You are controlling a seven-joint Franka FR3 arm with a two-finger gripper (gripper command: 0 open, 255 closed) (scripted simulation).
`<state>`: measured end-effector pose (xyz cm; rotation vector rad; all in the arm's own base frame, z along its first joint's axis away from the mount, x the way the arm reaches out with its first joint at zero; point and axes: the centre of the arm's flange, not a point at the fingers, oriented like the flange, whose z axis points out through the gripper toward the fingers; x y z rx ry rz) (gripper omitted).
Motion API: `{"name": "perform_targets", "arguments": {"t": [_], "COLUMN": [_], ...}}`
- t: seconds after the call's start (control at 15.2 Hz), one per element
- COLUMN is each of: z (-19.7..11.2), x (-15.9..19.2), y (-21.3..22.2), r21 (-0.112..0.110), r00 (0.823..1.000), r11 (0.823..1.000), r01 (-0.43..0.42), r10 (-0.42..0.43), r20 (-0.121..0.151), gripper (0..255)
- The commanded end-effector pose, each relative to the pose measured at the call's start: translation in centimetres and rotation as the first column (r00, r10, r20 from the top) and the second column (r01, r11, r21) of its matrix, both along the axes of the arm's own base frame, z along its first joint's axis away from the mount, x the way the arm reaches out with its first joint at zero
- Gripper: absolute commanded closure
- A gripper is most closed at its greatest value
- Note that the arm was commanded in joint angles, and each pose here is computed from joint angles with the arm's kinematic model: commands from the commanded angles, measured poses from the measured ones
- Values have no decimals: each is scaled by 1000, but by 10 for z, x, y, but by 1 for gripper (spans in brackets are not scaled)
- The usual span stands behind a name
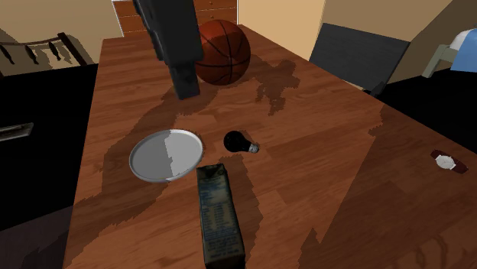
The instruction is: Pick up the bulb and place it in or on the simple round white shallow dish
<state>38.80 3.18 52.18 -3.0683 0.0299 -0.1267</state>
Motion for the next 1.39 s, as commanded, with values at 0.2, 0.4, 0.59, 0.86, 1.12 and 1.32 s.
{"name": "perform_targets", "arguments": {"t": [0.2, 0.4, 0.59, 0.86, 1.12, 1.32], "z": [-46, -72, -99, -134, -169, -195], "x": [38, 62, 86, 118, 149, 173], "y": [23, 38, 54, 75, 97, 114], "r21": [-28, -46, -64, -88, -113, -133], "r00": [998, 995, 991, 983, 973, 965], "r11": [998, 995, 991, 984, 974, 965], "r01": [-54, -85, -117, -157, -197, -227], "r10": [55, 87, 120, 164, 208, 241], "r20": [30, 45, 60, 78, 95, 107], "gripper": [0, 0, 0, 0, 0, 0]}}
